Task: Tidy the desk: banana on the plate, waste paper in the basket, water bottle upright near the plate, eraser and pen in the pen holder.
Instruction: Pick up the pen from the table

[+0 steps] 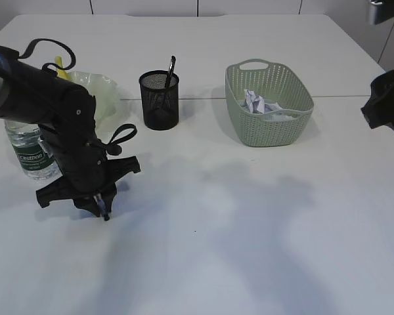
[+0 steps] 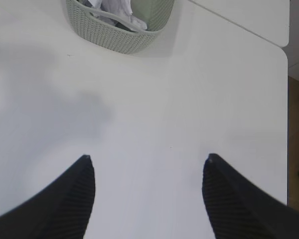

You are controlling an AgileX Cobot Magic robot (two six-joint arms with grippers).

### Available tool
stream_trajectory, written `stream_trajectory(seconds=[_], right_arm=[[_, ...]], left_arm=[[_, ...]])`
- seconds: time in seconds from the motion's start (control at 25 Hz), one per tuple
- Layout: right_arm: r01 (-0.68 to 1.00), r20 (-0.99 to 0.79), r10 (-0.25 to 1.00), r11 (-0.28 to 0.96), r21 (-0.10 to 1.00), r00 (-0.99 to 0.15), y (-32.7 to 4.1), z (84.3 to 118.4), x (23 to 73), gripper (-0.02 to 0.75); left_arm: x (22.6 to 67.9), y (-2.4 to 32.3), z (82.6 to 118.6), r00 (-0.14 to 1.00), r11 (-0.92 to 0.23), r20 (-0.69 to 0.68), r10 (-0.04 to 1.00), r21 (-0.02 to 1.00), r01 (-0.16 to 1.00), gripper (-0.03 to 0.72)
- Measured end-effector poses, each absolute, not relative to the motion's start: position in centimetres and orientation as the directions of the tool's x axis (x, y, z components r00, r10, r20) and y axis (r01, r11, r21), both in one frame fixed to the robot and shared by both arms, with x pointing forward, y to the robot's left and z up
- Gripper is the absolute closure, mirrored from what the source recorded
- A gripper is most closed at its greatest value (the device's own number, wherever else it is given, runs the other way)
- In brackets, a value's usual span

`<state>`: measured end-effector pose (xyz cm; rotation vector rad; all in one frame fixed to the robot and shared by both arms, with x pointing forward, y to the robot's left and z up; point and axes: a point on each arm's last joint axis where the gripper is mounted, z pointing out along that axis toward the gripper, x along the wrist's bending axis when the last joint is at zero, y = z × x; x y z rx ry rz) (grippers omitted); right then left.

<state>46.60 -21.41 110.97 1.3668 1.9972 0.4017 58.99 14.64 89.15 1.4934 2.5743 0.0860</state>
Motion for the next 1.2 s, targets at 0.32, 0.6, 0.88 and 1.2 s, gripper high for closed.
stream_trajectory(seconds=[0.32, 0.6, 0.88, 1.2], right_arm=[[0.698, -0.361, 0.906, 0.406, 0.59, -0.222, -21.4, 111.0, 46.6, 0.237], [0.694, -0.373, 0.901, 0.413, 0.59, -0.22, -21.5, 111.0, 46.7, 0.237], [0.693, -0.376, 0.9, 0.415, 0.589, -0.219, -21.5, 111.1, 46.7, 0.237], [0.691, -0.389, 0.895, 0.422, 0.587, -0.217, -21.6, 111.1, 46.7, 0.237]], left_arm=[[58.9, 14.7, 89.1, -0.488, 0.499, -0.109, 0.866, 0.128, 0.857, 0.652], [59.0, 14.6, 89.3, -0.419, 0.43, -0.105, 0.902, 0.141, 0.892, 0.652], [59.0, 14.8, 92.5, -0.288, 0.31, -0.125, 0.949, 0.228, 0.923, 0.652], [58.2, 15.1, 96.9, -0.112, 0.155, -0.147, 0.983, 0.322, 0.934, 0.652]])
